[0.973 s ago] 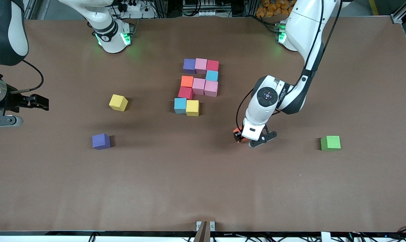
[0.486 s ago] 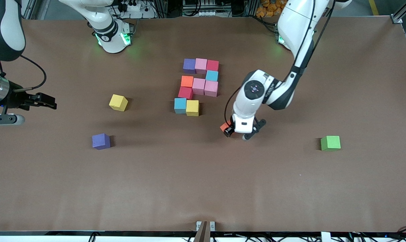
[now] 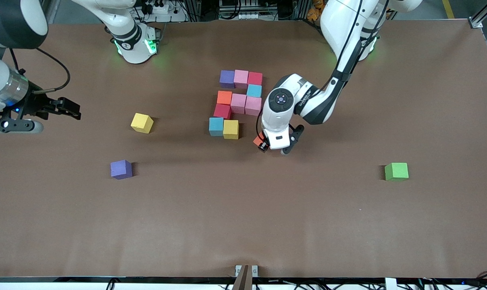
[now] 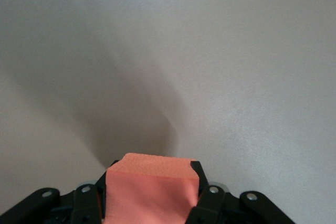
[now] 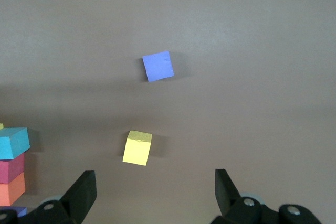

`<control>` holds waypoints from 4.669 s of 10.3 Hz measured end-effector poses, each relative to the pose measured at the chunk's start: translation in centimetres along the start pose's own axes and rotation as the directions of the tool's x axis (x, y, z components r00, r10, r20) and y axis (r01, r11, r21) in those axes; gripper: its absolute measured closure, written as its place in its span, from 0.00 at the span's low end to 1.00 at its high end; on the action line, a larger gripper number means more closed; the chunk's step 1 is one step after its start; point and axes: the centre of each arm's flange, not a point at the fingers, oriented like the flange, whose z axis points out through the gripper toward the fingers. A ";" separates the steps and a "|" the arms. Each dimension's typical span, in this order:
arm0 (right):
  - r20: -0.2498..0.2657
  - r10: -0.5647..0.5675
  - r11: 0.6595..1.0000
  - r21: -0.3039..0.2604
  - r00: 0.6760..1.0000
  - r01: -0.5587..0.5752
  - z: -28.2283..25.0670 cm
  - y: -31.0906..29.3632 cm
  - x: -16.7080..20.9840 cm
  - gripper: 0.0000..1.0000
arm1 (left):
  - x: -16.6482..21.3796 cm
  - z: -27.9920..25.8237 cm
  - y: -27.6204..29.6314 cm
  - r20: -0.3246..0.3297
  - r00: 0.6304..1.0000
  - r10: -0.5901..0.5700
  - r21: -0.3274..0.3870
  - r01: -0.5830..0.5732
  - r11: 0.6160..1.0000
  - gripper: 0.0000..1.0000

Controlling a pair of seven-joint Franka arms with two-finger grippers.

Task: Form number 2 with 11 blocks
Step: 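Carry the orange cube to the shape with the left gripper, then lower the orange cube beside the yellow cube with the left gripper, then open the left gripper and release the orange cube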

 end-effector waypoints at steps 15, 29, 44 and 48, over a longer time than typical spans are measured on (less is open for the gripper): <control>0.025 -0.016 1.000 0.020 1.000 0.016 -3.2 -0.2 3.7 0.00 | -4.3 4.2 -0.4 -0.116 0.934 -0.338 0.142 0.353 0.925 0.43; -0.068 0.004 1.000 0.024 0.998 -0.002 -8.9 0.9 3.4 0.00 | -6.8 3.5 1.4 -0.073 0.892 -0.446 0.123 0.452 0.884 0.43; -0.058 0.028 0.999 0.019 0.998 -0.027 -8.3 2.1 3.8 0.00 | -9.7 3.3 1.2 -0.064 0.914 -0.400 0.111 0.405 0.907 0.00; -0.057 0.028 0.999 0.019 0.998 -0.027 -8.3 2.0 3.8 0.00 | -11.8 -1.9 1.5 -0.058 0.970 -0.237 0.037 0.240 0.970 0.00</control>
